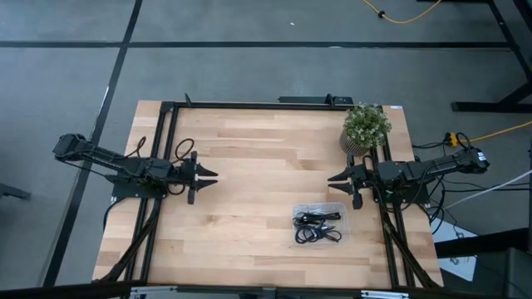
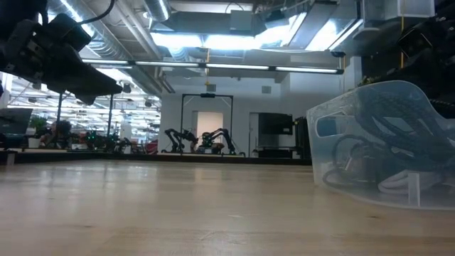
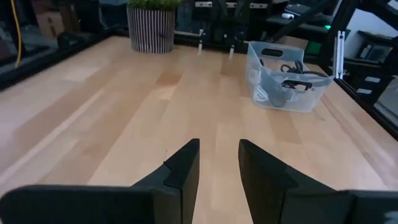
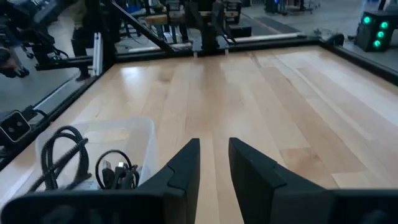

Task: Pick and place USB-C Cables
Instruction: Return to Home Position

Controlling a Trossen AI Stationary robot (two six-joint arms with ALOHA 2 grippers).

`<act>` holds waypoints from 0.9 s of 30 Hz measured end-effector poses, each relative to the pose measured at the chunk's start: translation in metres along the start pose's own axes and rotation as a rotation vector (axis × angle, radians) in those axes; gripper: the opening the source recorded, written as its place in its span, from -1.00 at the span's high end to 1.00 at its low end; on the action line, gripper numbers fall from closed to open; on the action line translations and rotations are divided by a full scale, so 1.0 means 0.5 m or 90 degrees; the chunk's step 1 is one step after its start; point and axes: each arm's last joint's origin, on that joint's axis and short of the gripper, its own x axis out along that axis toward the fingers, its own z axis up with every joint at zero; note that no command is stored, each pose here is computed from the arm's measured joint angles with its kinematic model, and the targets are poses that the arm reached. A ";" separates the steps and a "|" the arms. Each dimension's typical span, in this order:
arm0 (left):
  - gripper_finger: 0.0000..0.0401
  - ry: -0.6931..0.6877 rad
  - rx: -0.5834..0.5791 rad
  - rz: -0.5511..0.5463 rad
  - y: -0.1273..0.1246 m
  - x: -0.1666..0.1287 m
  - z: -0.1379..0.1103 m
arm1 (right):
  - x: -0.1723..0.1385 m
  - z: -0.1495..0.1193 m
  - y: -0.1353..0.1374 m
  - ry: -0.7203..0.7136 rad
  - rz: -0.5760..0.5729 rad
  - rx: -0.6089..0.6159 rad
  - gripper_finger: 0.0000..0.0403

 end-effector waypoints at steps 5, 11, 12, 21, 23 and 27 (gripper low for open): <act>0.47 0.003 0.005 0.001 0.000 0.000 -0.001 | -0.005 0.017 0.002 -0.057 0.013 0.003 0.55; 0.47 0.004 0.002 0.001 0.000 0.000 -0.001 | -0.023 0.034 0.003 -0.048 0.028 -0.003 0.55; 0.47 0.004 0.002 0.001 0.000 0.000 -0.001 | -0.026 0.034 0.003 -0.049 0.029 -0.001 0.55; 0.47 0.004 0.000 0.001 0.000 0.000 -0.001 | -0.036 0.034 0.003 -0.085 0.051 0.000 0.55; 0.47 0.004 0.000 0.001 0.000 0.000 -0.001 | -0.036 0.035 0.003 -0.085 0.051 -0.003 0.55; 0.47 0.004 0.000 0.001 0.000 0.000 -0.001 | -0.036 0.035 0.003 -0.085 0.050 -0.014 0.55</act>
